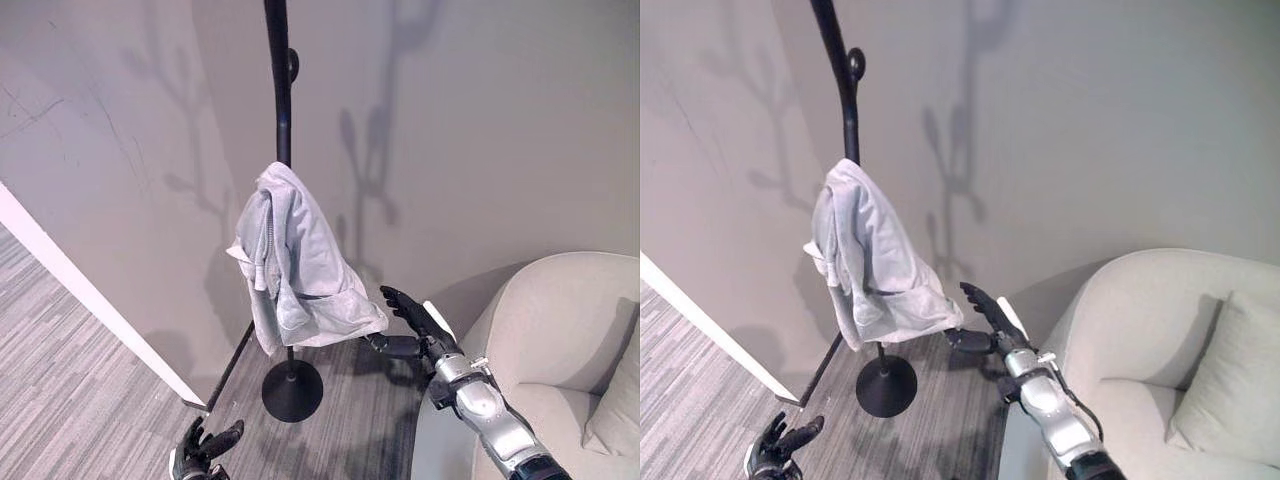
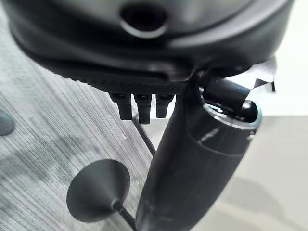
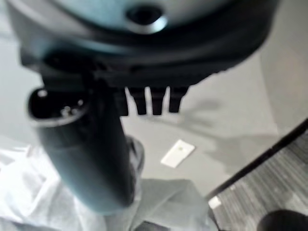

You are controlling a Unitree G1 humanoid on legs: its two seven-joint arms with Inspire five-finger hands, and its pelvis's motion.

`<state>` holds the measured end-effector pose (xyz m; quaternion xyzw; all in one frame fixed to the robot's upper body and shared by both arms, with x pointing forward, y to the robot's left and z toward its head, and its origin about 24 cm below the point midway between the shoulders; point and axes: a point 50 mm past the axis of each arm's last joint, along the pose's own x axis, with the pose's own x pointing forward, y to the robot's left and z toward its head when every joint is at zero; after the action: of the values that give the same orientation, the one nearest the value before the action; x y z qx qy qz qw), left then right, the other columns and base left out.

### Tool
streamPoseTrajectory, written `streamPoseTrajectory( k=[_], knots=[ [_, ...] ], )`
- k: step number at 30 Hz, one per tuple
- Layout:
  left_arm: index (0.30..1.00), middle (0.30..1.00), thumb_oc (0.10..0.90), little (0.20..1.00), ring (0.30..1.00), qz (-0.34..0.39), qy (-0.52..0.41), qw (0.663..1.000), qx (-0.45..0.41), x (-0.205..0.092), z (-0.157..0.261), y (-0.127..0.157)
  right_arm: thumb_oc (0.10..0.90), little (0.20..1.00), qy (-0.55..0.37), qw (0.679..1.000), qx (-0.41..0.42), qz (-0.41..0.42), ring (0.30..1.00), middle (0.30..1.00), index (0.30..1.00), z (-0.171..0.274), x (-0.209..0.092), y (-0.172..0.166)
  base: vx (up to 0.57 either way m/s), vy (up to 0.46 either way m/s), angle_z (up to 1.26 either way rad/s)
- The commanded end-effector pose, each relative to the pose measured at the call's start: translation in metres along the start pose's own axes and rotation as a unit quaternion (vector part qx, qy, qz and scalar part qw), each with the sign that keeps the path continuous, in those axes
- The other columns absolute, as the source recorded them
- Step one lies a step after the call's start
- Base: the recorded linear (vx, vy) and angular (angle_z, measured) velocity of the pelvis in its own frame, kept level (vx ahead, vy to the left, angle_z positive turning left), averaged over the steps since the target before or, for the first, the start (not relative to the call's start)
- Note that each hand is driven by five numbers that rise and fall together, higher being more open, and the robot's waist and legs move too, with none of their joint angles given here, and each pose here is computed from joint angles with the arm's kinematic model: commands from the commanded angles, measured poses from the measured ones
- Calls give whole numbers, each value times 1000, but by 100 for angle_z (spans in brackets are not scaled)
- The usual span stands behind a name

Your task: Hang the clothes on the sofa on the clothes rack.

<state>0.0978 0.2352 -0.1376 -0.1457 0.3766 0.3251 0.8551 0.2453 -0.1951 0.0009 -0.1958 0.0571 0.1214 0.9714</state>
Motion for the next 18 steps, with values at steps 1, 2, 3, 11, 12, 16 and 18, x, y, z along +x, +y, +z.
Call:
streamPoseTrajectory(
  k=[1, 2, 3, 11, 12, 16, 18],
  knots=[
    [900, 900, 800, 900, 900, -40, -90, 995, 3, 12, 46, -17, 800, 900, -36, 999, -7, -15, 900, 900, 900, 10, 3, -16, 0, 0, 0],
    [900, 900, 800, 900, 900, -40, -90, 995, 3, 12, 46, -17, 800, 900, -36, 999, -7, -15, 900, 900, 900, 10, 3, -16, 0, 0, 0],
    [900, 900, 800, 900, 900, -40, -90, 995, 3, 12, 46, -17, 800, 900, -36, 999, -7, -15, 900, 900, 900, 10, 3, -16, 0, 0, 0],
    [900, 900, 800, 900, 900, 50, 78, 995, -40, 2, -27, 45, 800, 900, 9, 931, 355, -88, 900, 900, 900, -48, -44, -20, 4, 19, -3],
    [900, 900, 800, 900, 900, 50, 100, 993, -34, -2, -36, 50, 800, 900, 5, 918, 392, -61, 900, 900, 900, -48, -44, -13, 0, 0, 0],
    [900, 900, 800, 900, 900, 32, 119, 992, -1, -4, -40, 52, 800, 900, 38, 943, 328, 34, 900, 900, 900, -44, -37, -9, 0, 0, 0],
    [900, 900, 800, 900, 900, 16, 120, 993, 12, -2, -38, 49, 800, 900, 76, 956, 267, 92, 900, 900, 900, -47, -37, -8, 0, 0, 0]
  ],
)
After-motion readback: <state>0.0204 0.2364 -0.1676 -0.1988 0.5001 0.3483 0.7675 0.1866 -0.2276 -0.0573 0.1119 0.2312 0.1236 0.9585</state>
